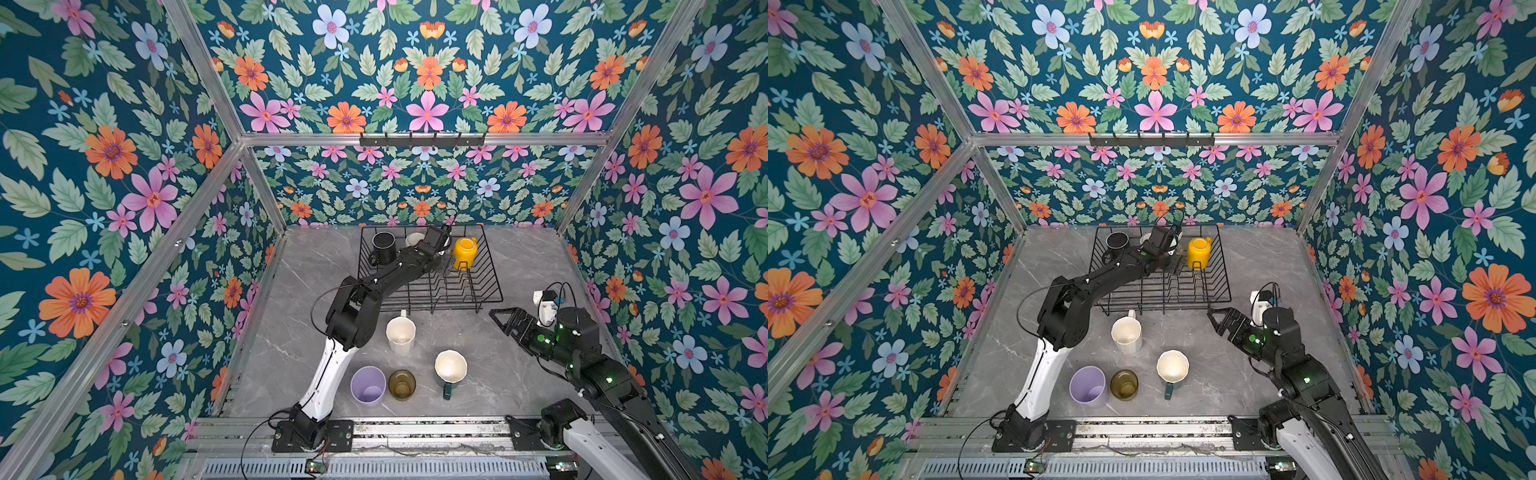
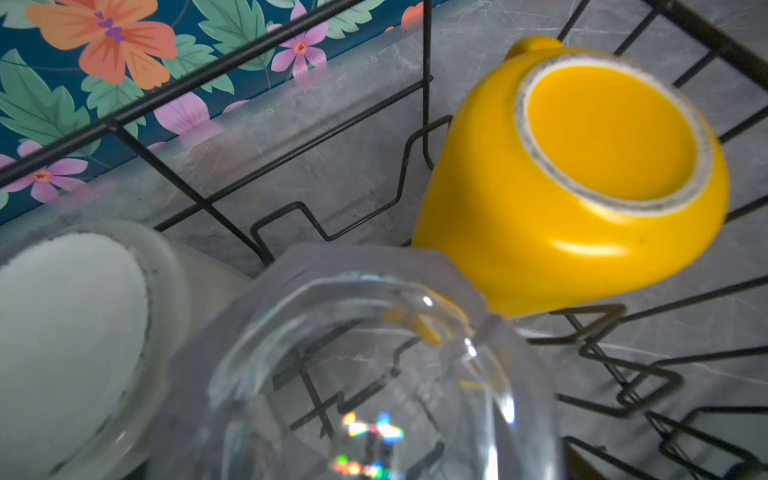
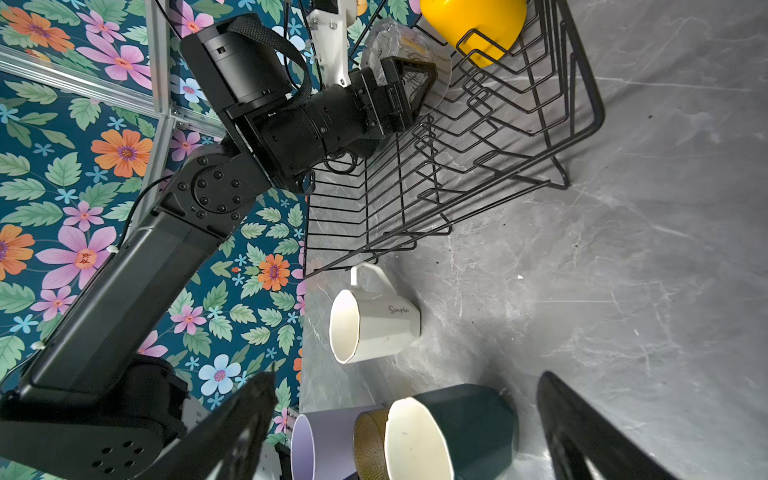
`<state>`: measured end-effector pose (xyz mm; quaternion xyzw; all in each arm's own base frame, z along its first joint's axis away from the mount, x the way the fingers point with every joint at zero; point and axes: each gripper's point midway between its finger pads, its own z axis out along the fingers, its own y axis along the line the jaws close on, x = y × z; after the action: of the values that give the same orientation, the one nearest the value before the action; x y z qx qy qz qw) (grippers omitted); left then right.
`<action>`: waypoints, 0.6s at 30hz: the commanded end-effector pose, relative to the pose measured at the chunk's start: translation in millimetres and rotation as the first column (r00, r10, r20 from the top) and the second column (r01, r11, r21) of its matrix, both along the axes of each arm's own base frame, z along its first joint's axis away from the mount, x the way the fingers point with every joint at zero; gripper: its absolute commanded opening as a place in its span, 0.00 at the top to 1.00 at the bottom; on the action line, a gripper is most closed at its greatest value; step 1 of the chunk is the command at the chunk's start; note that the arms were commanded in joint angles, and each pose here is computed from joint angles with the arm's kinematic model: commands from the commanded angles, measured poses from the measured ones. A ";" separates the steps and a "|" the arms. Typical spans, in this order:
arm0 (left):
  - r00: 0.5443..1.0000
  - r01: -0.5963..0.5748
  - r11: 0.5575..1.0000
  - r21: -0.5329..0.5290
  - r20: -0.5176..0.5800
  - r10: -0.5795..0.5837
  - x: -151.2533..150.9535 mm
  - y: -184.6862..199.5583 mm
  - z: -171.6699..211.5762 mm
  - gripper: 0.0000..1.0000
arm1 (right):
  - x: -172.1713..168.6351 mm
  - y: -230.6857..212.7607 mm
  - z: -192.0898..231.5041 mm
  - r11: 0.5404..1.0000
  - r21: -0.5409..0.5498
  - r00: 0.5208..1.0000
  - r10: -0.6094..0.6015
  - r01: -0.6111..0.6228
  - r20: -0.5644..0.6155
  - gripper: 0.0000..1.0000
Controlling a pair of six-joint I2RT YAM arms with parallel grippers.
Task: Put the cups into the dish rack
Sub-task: 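Open the left gripper to release the clear cup in the rack, then raise the left gripper up away from the rack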
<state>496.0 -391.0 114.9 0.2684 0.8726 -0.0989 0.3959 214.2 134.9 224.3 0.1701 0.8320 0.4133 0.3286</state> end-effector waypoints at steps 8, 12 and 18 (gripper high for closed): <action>1.000 0.008 0.998 -0.061 0.028 -0.006 -0.7 -4.1 26.1 0.31 | 5.6 3.3 7.7 1.000 0.015 0.999 0.005 -0.006 0.032 0.02; 0.999 0.009 0.998 -0.070 0.037 -0.007 -0.4 -4.6 31.3 0.46 | 6.0 3.6 6.7 1.000 0.014 1.000 0.006 -0.006 0.029 0.02; 0.999 0.013 0.996 -0.087 0.037 -0.010 -2.4 -5.4 36.5 0.64 | 6.3 4.1 7.0 1.000 0.014 1.000 0.008 -0.009 0.028 0.02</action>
<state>489.1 -392.4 138.2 0.2624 0.8685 -0.1207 0.4028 218.3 137.3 225.5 0.1679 0.8305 0.4164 0.3297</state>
